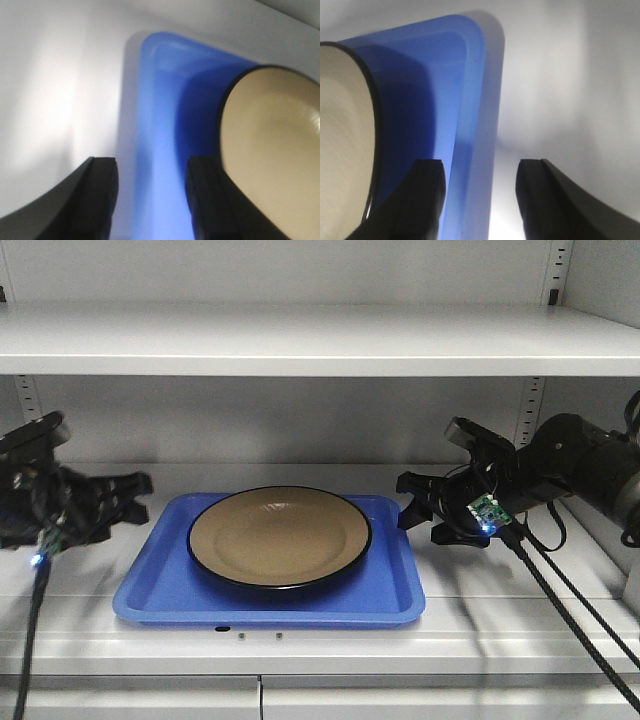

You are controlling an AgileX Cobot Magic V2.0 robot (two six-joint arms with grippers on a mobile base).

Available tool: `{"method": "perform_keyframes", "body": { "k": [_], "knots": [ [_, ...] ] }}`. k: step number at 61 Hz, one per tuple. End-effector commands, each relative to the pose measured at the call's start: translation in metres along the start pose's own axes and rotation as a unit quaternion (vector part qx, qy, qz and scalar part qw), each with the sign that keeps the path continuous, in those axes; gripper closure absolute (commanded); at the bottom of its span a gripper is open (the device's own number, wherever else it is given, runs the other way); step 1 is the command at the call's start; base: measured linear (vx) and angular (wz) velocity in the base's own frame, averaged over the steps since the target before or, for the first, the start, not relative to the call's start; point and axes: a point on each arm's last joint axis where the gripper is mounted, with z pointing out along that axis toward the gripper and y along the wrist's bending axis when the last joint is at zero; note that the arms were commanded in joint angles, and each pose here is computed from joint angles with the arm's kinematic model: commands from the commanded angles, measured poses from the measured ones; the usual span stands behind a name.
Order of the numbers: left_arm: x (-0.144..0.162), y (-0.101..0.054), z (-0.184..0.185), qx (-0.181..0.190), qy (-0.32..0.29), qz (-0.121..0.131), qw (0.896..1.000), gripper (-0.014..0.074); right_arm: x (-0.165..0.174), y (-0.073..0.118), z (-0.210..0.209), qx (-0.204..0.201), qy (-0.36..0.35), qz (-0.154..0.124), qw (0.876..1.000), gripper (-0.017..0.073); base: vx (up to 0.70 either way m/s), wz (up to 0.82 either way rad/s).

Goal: Place disk in tray to left cabinet
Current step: 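Withdraw the left gripper away from the tray's side wall, then withdraw the right gripper away from the tray and out of the cabinet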

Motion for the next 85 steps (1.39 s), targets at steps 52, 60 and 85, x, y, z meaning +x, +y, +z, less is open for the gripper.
{"method": "perform_keyframes", "body": {
  "k": [52,60,85],
  "knots": [
    [0.227,0.077,-0.181,-0.066,-0.29,0.133,0.945,0.0601,-0.02,0.02,-0.041,-0.024,-0.074,-0.012,0.997,0.0155,0.0,0.0],
    [0.253,0.087,-0.181,-0.07,-0.306,0.146,0.938,0.06,-0.02,0.02,-0.041,-0.024,-0.074,-0.012,0.997,0.0155,0.0,0.0],
    [0.3,0.105,-0.179,-0.074,-0.342,0.139,0.926,0.0597,-0.019,0.02,-0.041,-0.024,-0.073,-0.011,0.997,0.0155,0.0,0.0]
  ]
}}
